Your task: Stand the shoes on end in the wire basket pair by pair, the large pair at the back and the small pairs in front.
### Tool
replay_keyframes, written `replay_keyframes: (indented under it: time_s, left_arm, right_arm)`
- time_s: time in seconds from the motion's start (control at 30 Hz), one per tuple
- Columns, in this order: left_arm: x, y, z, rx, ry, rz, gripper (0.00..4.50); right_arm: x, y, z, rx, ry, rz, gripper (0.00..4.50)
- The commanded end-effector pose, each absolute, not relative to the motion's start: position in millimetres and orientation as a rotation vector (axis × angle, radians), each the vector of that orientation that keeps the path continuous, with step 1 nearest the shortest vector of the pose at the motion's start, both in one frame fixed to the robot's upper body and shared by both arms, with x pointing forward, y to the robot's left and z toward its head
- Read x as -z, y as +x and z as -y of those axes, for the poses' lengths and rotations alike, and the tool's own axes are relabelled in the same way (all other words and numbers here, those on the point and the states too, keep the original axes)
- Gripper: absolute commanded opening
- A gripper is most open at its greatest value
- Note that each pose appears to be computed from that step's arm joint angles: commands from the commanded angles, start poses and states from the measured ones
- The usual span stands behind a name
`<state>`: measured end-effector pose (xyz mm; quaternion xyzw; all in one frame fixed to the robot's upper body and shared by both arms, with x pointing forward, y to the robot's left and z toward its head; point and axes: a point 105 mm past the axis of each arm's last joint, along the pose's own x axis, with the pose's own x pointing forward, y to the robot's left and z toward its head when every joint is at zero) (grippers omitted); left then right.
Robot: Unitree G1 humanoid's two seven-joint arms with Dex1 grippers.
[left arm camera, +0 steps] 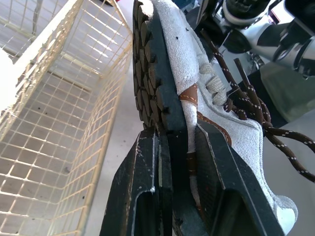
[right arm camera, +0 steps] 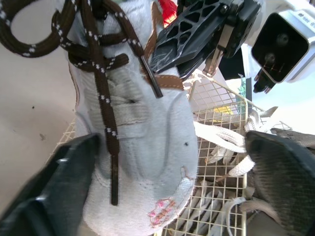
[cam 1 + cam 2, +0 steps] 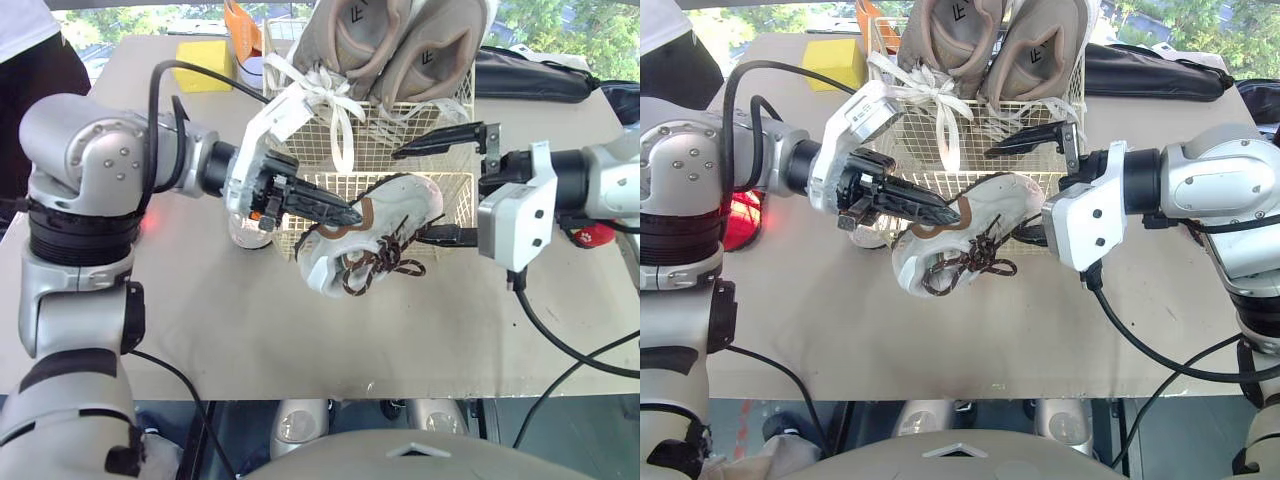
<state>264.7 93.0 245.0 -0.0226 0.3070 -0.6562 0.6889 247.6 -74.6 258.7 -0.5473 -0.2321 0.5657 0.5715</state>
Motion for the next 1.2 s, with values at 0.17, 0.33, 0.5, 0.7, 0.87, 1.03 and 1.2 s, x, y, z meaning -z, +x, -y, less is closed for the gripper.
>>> replay_keyframes:
  time_s: [0.17, 0.33, 0.5, 0.7, 0.87, 1.03, 1.2]
  left_arm:
    - [-260, 253, -89, 1.522, 0.007, -0.625, 0.40]
    - [-263, 252, -85, 1.541, 0.011, -0.626, 0.40]
    - [-265, 253, -84, 1.538, -0.008, -0.626, 0.40]
    - [-295, 261, -97, 1.543, -0.122, -0.476, 1.41]
    - [-320, 277, -125, 1.401, -0.166, -0.277, 3.20]
    - [-320, 267, -142, 1.278, -0.097, -0.060, 3.20]
    - [-294, 257, -126, 1.215, -0.084, 0.009, 3.20]
  right_arm:
    - [-263, 240, 71, -1.347, -1.271, 0.586, 4.50]
    - [-258, 237, 69, -1.381, -1.273, 0.578, 4.01]
    - [-252, 235, 70, -1.392, -1.242, 0.555, 1.87]
    - [-251, 234, 74, -1.334, -1.079, 0.505, 0.00]
    - [-256, 236, 83, -1.204, -0.817, 0.437, 0.00]
    - [-274, 248, 92, -0.974, -0.392, 0.412, 0.00]
    - [-283, 248, 85, -0.922, -0.265, 0.409, 0.00]
